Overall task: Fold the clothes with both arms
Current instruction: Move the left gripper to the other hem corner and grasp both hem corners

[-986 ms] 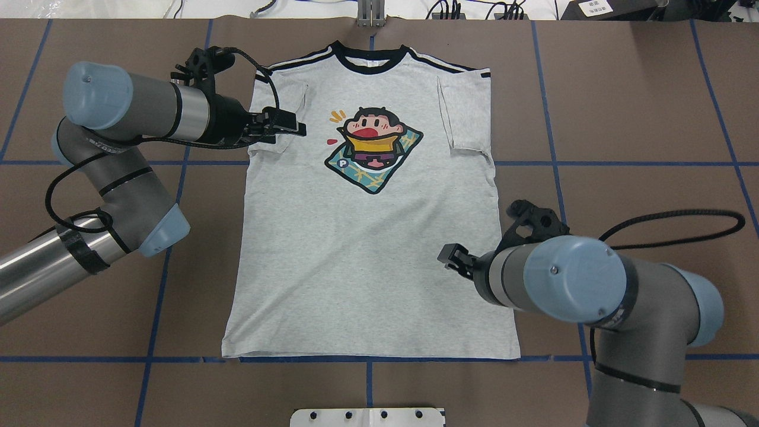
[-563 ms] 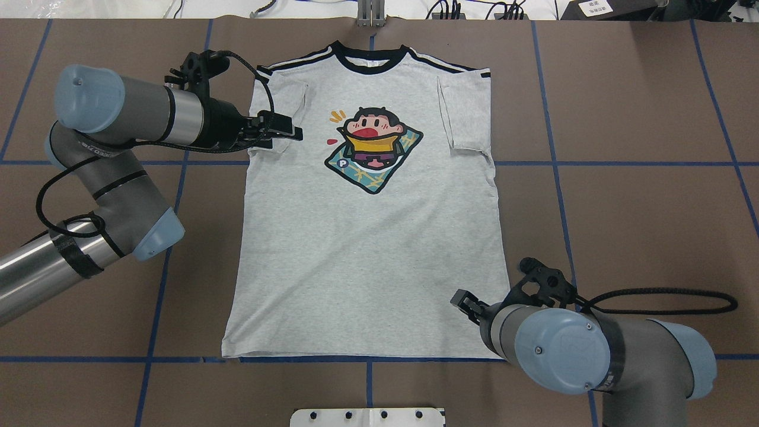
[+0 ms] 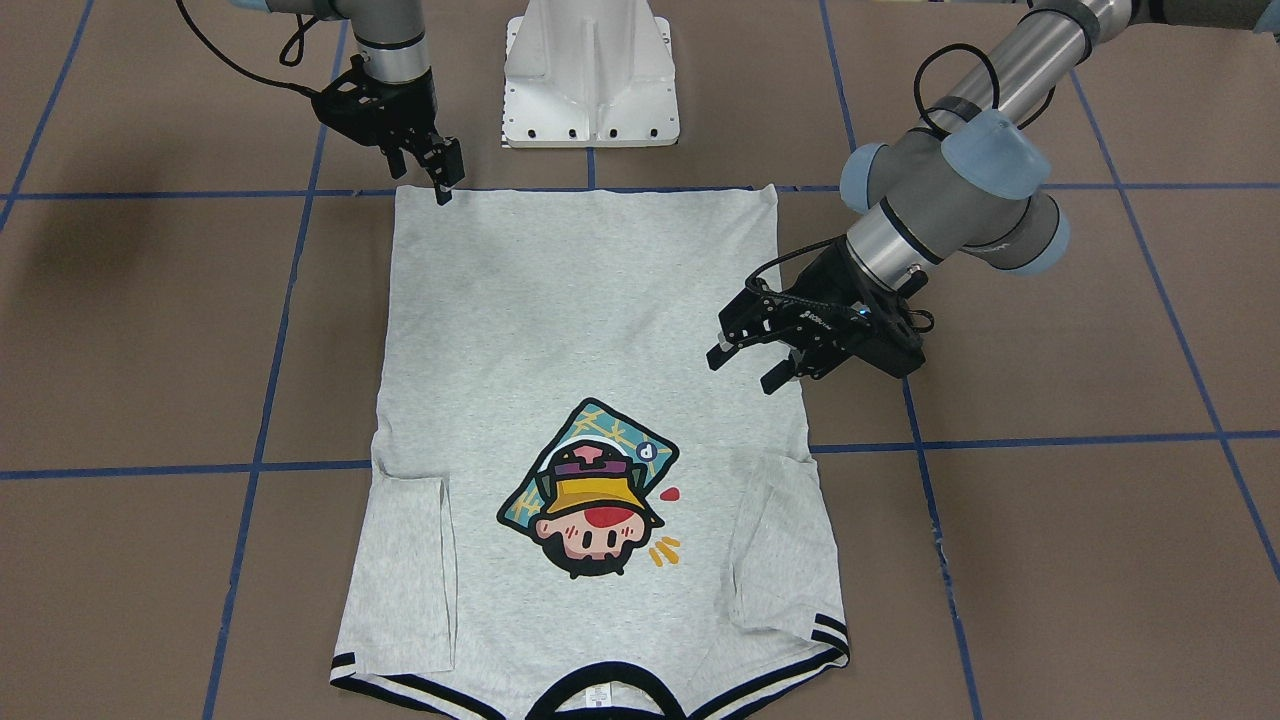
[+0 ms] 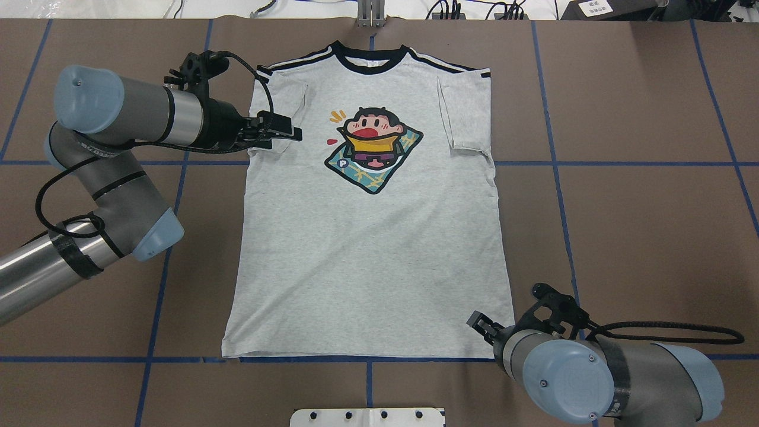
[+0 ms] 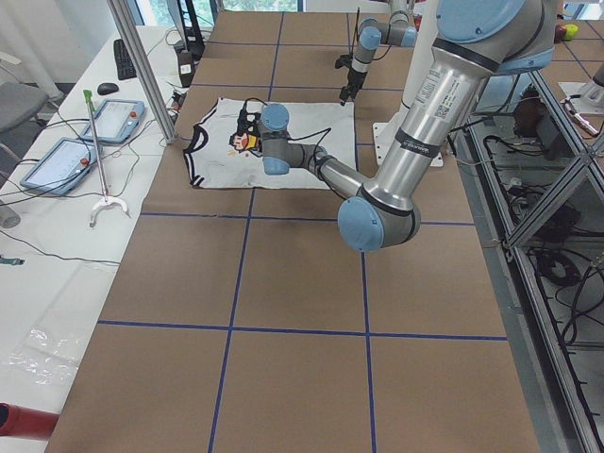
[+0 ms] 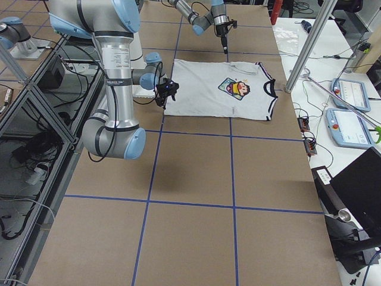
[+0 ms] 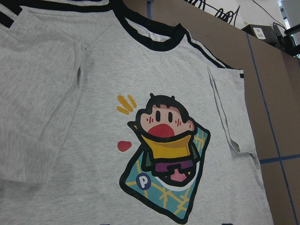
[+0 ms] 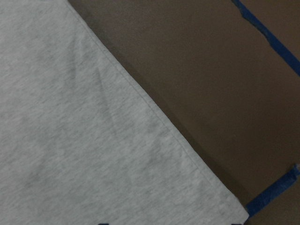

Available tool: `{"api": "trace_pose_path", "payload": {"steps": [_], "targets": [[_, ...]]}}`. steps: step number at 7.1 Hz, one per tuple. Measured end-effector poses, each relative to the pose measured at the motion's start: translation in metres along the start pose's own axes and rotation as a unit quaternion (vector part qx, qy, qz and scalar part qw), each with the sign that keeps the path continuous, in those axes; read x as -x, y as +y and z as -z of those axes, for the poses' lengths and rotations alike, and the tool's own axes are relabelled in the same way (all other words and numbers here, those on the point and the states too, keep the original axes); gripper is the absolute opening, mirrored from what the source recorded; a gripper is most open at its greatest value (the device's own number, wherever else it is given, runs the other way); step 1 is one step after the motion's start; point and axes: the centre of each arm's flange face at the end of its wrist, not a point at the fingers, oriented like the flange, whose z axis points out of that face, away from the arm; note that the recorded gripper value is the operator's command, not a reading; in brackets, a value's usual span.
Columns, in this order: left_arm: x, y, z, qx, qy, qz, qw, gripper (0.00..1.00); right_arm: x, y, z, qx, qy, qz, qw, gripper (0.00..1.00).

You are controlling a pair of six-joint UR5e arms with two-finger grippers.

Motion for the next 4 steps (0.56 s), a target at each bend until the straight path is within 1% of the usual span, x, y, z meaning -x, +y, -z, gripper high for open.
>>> {"api": "trace_pose_path", "payload": {"steps": [2,4], "targets": [[-0.001,0.0,0.0,0.0,0.0,0.0,1.0,0.84,-0.013,0.003,-0.008,0.001,0.014,0.005,0.9999,0.79],[-0.001,-0.001,0.0,-0.001,0.0,0.0,1.0,0.84,-0.02,0.003,-0.014,0.0,0.021,0.007,0.9997,0.77]]}}
